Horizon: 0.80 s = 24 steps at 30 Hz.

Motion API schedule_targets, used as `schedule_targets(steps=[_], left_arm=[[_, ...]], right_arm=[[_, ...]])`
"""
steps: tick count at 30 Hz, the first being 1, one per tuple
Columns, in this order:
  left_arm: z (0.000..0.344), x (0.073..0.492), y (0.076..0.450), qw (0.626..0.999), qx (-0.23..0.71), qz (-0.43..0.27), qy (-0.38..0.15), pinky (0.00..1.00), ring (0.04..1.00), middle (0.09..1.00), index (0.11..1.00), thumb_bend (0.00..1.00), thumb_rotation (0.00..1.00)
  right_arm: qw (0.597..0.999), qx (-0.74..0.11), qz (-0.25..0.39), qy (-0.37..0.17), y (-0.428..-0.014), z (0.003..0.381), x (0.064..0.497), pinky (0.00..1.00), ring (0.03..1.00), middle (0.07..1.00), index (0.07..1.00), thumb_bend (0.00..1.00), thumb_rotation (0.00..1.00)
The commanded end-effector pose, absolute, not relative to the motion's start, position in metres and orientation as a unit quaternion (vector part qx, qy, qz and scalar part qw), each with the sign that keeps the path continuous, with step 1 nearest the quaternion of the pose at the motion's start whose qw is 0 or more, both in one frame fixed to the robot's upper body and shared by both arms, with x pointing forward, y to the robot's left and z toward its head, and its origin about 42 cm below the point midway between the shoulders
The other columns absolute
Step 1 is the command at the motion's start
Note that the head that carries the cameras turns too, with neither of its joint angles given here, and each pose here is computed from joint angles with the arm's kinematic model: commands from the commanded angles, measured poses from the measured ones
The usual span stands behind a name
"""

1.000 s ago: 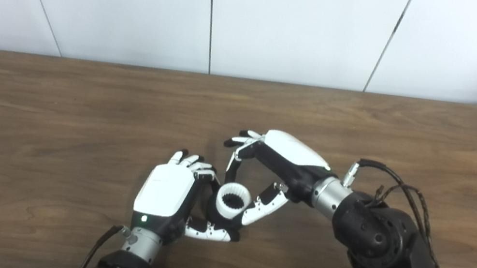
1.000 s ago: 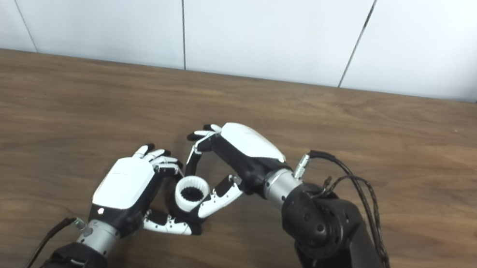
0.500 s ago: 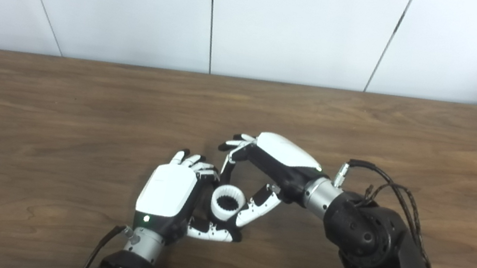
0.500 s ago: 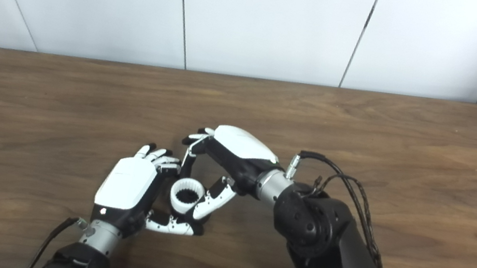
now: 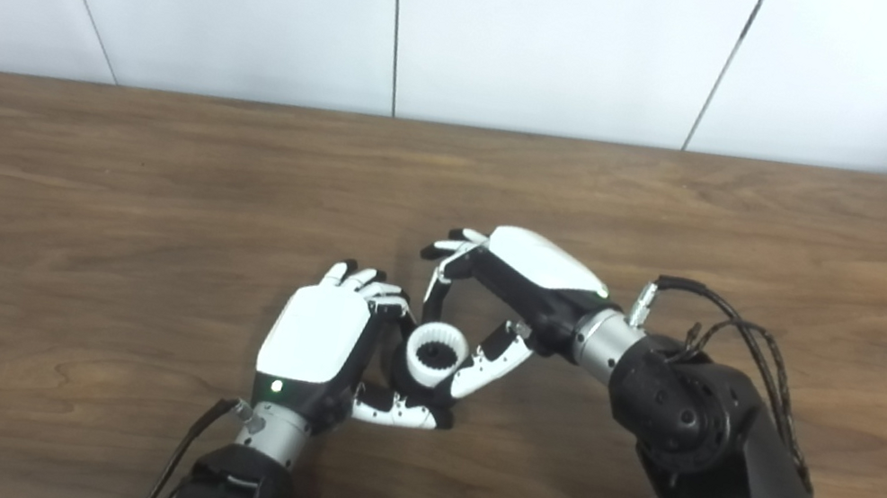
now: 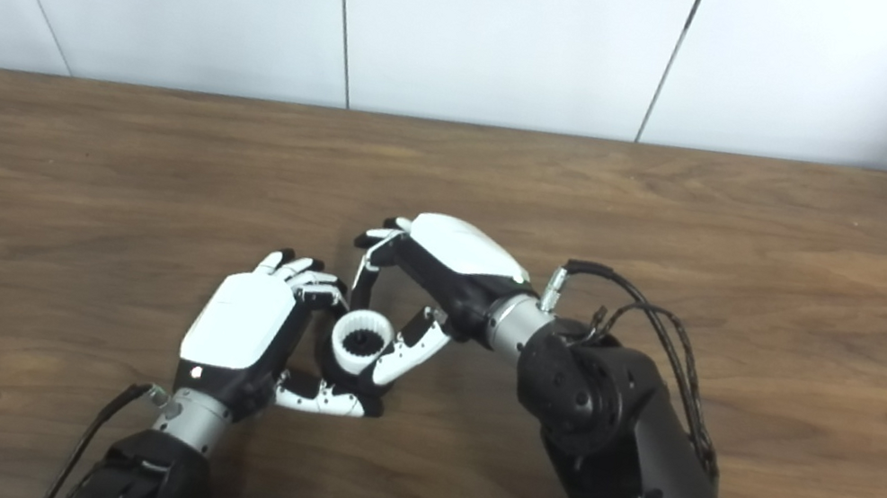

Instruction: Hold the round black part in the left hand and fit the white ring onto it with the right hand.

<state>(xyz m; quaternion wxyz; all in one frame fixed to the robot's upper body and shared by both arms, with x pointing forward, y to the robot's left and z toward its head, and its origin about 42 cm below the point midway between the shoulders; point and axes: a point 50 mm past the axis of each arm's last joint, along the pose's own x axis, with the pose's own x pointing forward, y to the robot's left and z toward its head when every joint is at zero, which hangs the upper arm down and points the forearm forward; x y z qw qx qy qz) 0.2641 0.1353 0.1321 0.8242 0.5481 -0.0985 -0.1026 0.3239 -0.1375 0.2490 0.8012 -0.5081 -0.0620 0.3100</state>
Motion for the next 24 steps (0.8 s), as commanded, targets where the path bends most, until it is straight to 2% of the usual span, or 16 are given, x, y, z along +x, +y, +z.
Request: schedule_targets(steps=[1, 24], left_arm=[[0.1365, 0.2634, 0.1317, 0.827, 0.542, -0.108, -0.106, 0.97, 0.886, 0.771, 0.483, 0.52, 0.06], [0.1375, 0.2647, 0.1284, 0.825, 0.545, -0.106, -0.108, 0.97, 0.883, 0.768, 0.483, 0.52, 0.06]], right_arm=[[0.799, -0.516, 0.294, -0.093, -0.1377, 0.2665, 0.3279, 1.00, 0.986, 0.894, 0.485, 0.52, 0.13], [0.800, -0.516, 0.291, -0.093, -0.1369, 0.2616, 0.3275, 1.00, 0.986, 0.889, 0.485, 0.52, 0.13]])
